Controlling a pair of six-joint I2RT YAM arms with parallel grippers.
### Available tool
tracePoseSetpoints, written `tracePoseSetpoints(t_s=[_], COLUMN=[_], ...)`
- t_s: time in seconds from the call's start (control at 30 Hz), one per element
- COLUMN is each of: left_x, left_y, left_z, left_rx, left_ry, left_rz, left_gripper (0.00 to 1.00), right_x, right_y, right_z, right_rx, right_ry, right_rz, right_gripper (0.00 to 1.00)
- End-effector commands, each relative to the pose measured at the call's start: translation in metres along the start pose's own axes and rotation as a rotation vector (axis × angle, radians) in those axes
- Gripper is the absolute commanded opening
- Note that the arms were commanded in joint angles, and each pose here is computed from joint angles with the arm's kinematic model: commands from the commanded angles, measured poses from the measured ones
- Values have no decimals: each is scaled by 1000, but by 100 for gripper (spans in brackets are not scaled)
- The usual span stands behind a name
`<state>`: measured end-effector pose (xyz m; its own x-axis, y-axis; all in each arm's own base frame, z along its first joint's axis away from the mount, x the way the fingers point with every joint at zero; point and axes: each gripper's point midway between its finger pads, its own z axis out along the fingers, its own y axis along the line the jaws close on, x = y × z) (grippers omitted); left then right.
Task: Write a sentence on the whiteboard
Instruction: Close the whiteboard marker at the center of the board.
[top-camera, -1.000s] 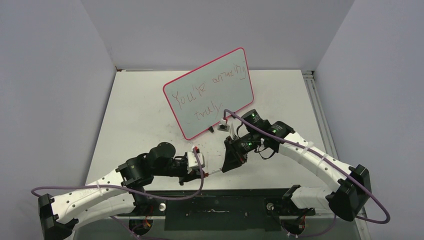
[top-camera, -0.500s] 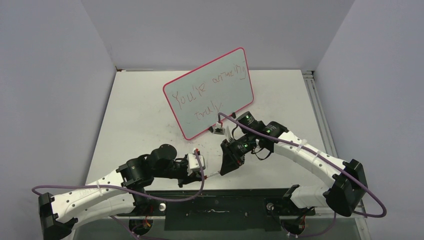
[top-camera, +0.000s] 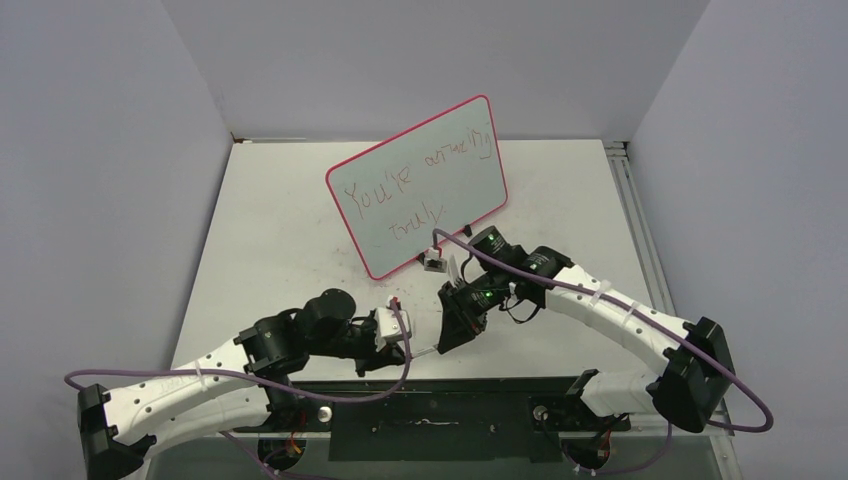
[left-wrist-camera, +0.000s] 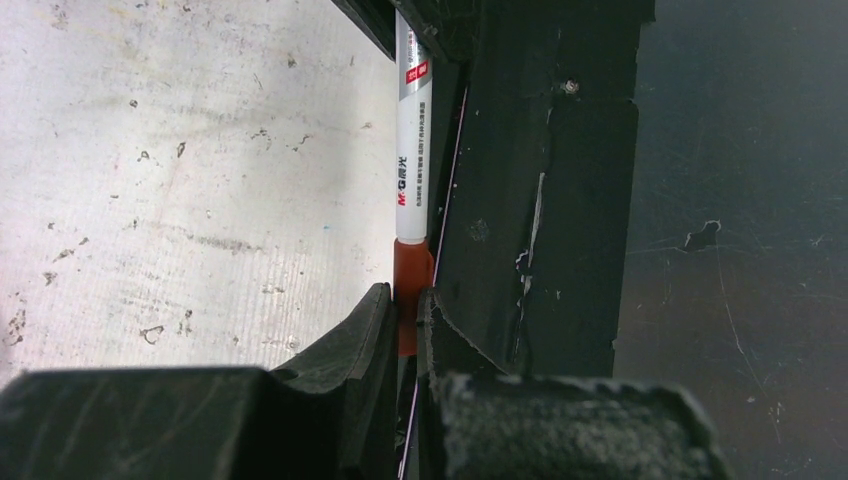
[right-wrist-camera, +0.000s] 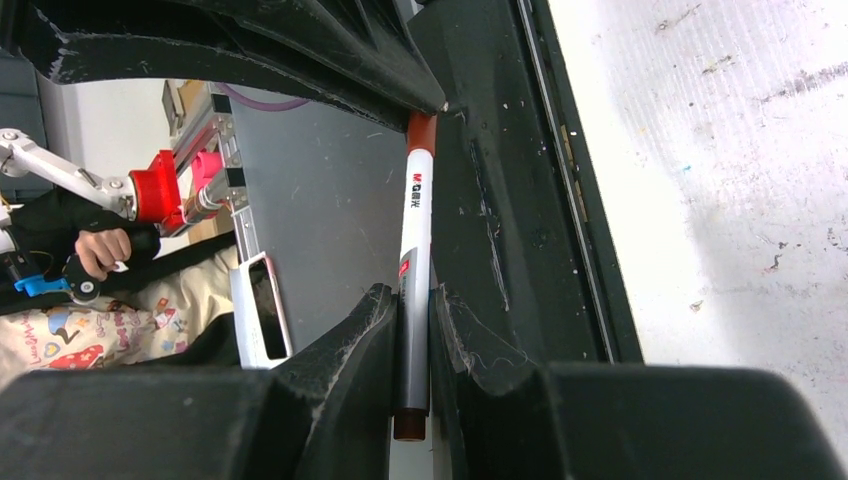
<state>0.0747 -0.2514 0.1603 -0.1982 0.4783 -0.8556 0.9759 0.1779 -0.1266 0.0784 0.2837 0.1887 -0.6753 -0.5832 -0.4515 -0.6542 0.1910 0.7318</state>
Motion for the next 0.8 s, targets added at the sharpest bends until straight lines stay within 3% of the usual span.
tracePoseSetpoints(t_s=[0.0,0.77], left_x=[-62,-70], left_y=[8,10], left_z=[-2,-9], left_rx=[-39,-63], left_ry=[-225,-268], left_rz=[73,72], left_gripper=[0,0], right_x=[-2,1], right_y=[17,16], right_z=[14,34], right_rx=[-89,-99], right_ry=[7,33], right_rz=[-67,-56], right_gripper=[5,5])
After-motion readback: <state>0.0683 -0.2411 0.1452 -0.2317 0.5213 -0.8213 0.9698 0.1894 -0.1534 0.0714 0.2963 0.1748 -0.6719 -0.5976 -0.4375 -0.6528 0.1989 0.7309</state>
